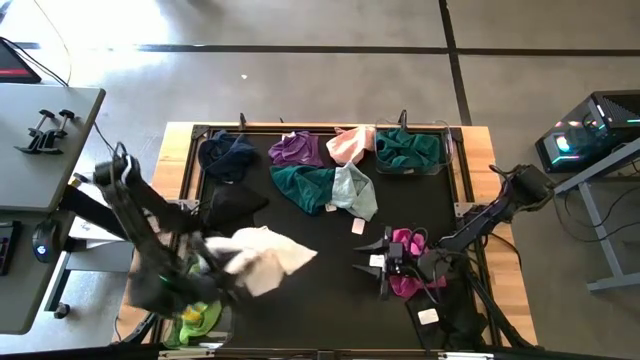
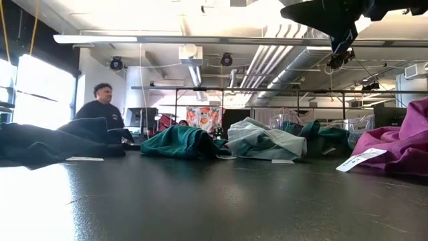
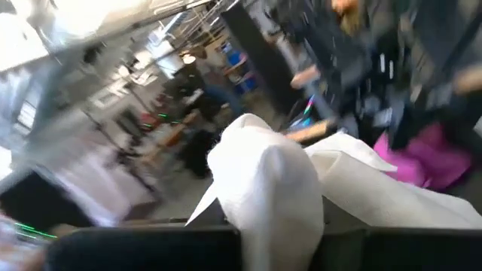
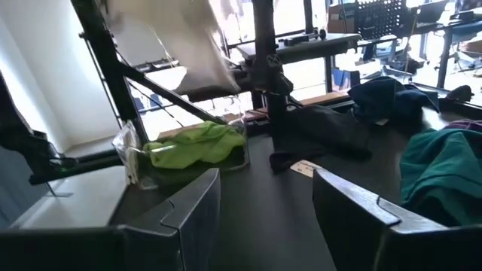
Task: Sort towels by color in basket
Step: Put the white towel into the bottom transparent bin
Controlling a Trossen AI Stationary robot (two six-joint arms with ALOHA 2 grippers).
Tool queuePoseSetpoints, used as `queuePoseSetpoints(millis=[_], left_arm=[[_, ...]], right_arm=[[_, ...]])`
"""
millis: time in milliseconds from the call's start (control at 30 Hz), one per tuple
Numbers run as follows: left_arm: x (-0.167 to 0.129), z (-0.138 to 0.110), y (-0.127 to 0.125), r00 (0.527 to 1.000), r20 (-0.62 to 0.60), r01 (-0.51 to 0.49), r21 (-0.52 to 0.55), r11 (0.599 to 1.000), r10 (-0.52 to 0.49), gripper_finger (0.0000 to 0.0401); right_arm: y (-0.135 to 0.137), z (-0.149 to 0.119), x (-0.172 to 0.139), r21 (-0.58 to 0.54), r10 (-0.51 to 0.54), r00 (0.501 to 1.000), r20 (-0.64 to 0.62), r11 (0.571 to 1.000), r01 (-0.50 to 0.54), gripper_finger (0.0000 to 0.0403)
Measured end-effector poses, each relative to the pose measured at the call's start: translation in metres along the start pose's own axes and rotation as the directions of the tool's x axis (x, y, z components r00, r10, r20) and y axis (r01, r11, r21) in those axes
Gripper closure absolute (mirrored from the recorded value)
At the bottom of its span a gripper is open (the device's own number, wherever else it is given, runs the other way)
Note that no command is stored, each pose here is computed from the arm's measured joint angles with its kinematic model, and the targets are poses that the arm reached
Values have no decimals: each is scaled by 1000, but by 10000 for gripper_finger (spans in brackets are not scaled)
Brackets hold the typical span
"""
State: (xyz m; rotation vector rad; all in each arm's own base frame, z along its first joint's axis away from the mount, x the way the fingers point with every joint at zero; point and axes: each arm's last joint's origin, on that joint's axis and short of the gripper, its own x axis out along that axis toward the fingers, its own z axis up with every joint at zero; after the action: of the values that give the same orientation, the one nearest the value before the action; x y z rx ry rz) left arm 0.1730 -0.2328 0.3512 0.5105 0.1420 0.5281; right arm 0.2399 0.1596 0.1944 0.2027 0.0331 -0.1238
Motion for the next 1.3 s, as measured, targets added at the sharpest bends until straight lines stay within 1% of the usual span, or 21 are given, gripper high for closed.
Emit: queuePoseSetpoints(millis=[67,200,267,333,400,433,500,533,567,600,700,767,833,867,933,1000,1067,1133,1167,1233,1300], left_arm=[[-11,6,22,999,21,38,-110,993,-36,379],[-36,10,51,989,72,140,-250,958,-126,380],[-50,9,62,977,107,208,-316,926,-183,380],[-63,6,69,950,166,307,-358,882,-263,380],[-73,0,73,898,238,438,-395,808,-371,380],[-76,-3,75,861,269,507,-418,753,-431,380],[-77,-13,78,770,299,632,-474,613,-563,380],[-76,-18,78,732,290,664,-508,549,-617,380],[-73,-24,77,711,263,670,-534,515,-652,380],[-69,-30,77,707,224,660,-551,511,-671,380],[-55,-45,83,706,70,593,-602,535,-705,380],[-42,-56,87,690,-86,514,-641,571,-719,380],[-30,-70,86,644,-276,417,-656,629,-714,380],[-24,-77,85,604,-373,372,-650,663,-705,380],[-16,-87,78,498,-540,307,-622,721,-678,380],[-11,-93,67,368,-652,287,-599,748,-663,380],[-7,-96,50,244,-695,314,-603,733,-676,380],[-5,-100,35,137,-724,329,-610,721,-676,380],[-5,-103,28,91,-745,335,-602,724,-661,380],[-5,-112,13,25,-774,336,-590,734,-633,380],[-5,-121,-1,-36,-784,361,-589,723,-620,380]], right_arm=[[0,0,0,1,-1,1000,0,1000,1,202],[0,0,0,-2,-1,1000,-3,1000,1,202],[0,-1,0,-5,-2,1000,-6,1000,2,202],[0,-1,0,-5,-2,1000,-6,1000,2,202],[0,-1,0,-7,-2,1000,-8,1000,2,202],[0,-1,0,-9,-2,1000,-9,1000,2,202],[0,-1,0,-9,-2,1000,-10,1000,2,202],[0,-1,0,-10,-3,1000,-10,1000,3,202],[0,-1,0,-10,-3,1000,-11,1000,3,202],[0,-1,0,-10,-3,1000,-11,1000,3,202],[-1,-1,1,-10,-7,1000,-10,1000,7,202],[-2,-1,2,-7,-11,1000,-9,1000,11,202],[-3,-1,2,-1,-15,1000,-8,1000,15,202],[-4,-1,3,-1,-18,1000,-8,1000,18,202],[-5,0,4,-1,-22,1000,-7,1000,22,202],[-5,0,4,1,-24,1000,-6,1000,24,202],[-5,0,4,7,-25,1000,-8,1000,25,202],[-5,-1,4,5,-26,1000,-11,1000,26,202],[-5,-1,4,5,-25,1000,-11,1000,26,202],[-5,-1,4,6,-25,1000,-11,1000,25,202],[-5,-1,4,5,-26,1000,-11,1000,26,202]])
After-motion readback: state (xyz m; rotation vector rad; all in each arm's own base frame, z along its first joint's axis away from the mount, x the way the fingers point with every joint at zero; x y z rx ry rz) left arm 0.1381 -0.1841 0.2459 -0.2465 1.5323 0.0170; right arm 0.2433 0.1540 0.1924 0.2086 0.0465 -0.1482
